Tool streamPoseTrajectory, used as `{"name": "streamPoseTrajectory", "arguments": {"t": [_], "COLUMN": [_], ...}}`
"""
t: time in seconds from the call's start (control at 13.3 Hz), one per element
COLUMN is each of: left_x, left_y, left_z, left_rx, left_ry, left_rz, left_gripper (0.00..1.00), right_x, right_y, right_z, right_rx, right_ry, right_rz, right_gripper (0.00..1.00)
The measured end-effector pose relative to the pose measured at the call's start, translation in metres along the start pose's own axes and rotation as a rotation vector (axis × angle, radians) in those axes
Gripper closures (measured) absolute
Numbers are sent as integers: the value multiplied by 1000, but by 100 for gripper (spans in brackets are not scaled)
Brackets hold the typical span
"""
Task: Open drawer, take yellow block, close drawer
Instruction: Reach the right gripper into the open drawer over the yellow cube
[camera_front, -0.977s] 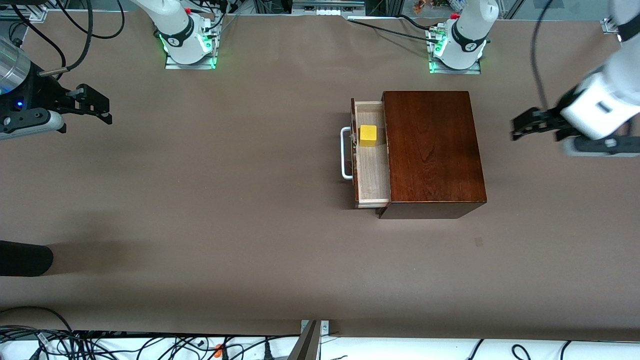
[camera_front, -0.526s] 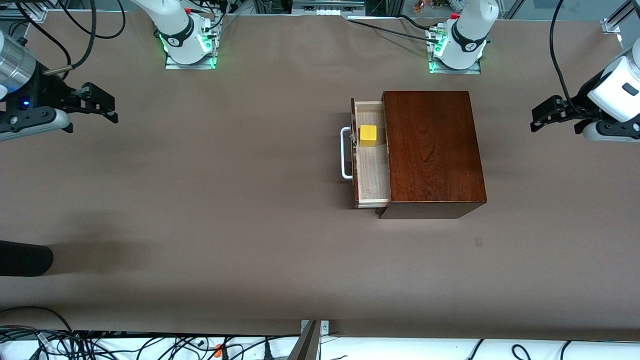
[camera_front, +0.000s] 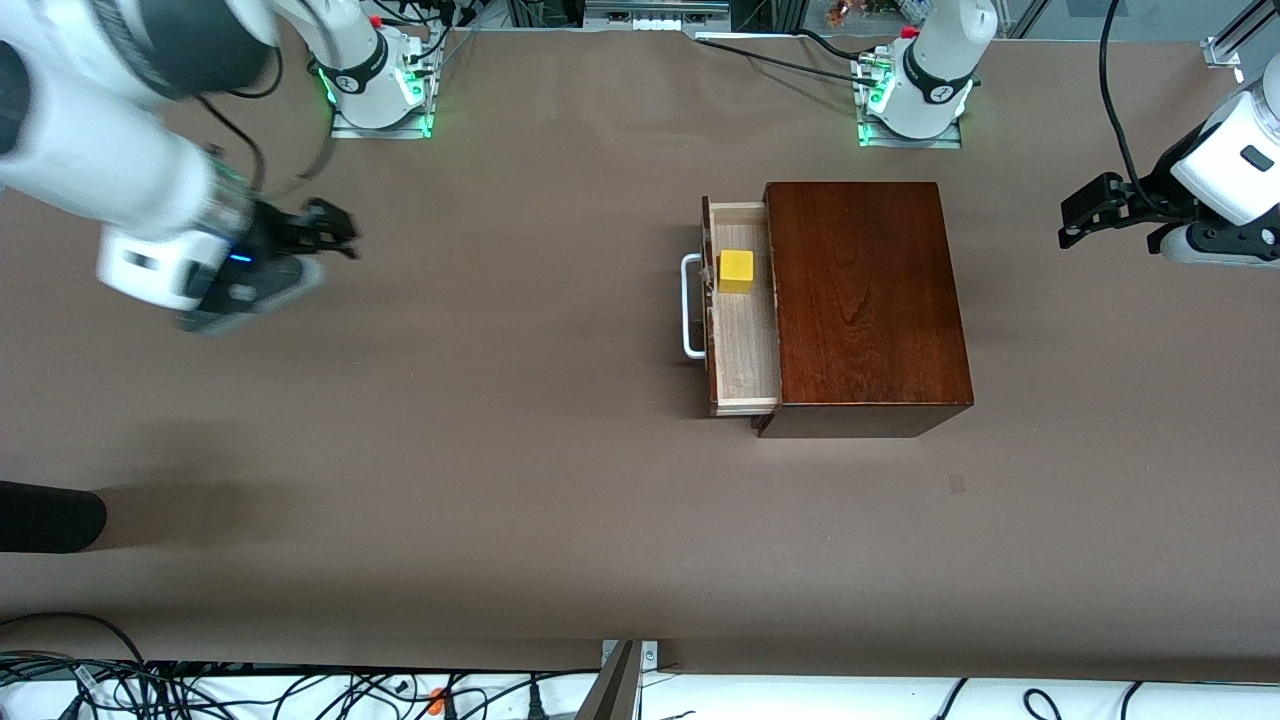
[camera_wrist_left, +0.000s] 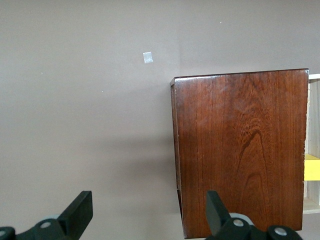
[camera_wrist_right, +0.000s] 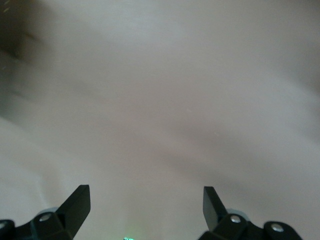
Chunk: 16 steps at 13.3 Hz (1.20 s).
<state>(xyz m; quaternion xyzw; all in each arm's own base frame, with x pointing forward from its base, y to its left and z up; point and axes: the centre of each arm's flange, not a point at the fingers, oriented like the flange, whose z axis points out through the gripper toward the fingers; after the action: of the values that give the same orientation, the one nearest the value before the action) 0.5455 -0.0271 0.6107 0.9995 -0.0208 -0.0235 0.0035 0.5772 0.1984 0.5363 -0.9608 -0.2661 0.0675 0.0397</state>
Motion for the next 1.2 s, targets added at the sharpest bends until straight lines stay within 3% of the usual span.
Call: {"name": "streamPoseTrajectory", "arguments": {"t": [0.23, 0.53, 0.9, 1.2], "left_x": [0, 1, 1, 1], "left_y": [-4, -3, -2, 0], "left_z": [0, -2, -3, -3], "left_rx": [13, 15, 15, 15], "left_ry": [1, 9, 12, 12], "left_rz": [-5, -2, 1, 5], "left_gripper": [0, 0, 0, 0], "right_x": [30, 34, 53, 84], "right_y": [-114, -231, -334, -398], "right_z": [10, 23, 87, 121], "right_rx": [-14, -66, -94, -80], "right_ry": [76, 131, 185, 219], "right_rz": [-228, -465, -714, -821], "right_gripper": [0, 0, 0, 0]}}
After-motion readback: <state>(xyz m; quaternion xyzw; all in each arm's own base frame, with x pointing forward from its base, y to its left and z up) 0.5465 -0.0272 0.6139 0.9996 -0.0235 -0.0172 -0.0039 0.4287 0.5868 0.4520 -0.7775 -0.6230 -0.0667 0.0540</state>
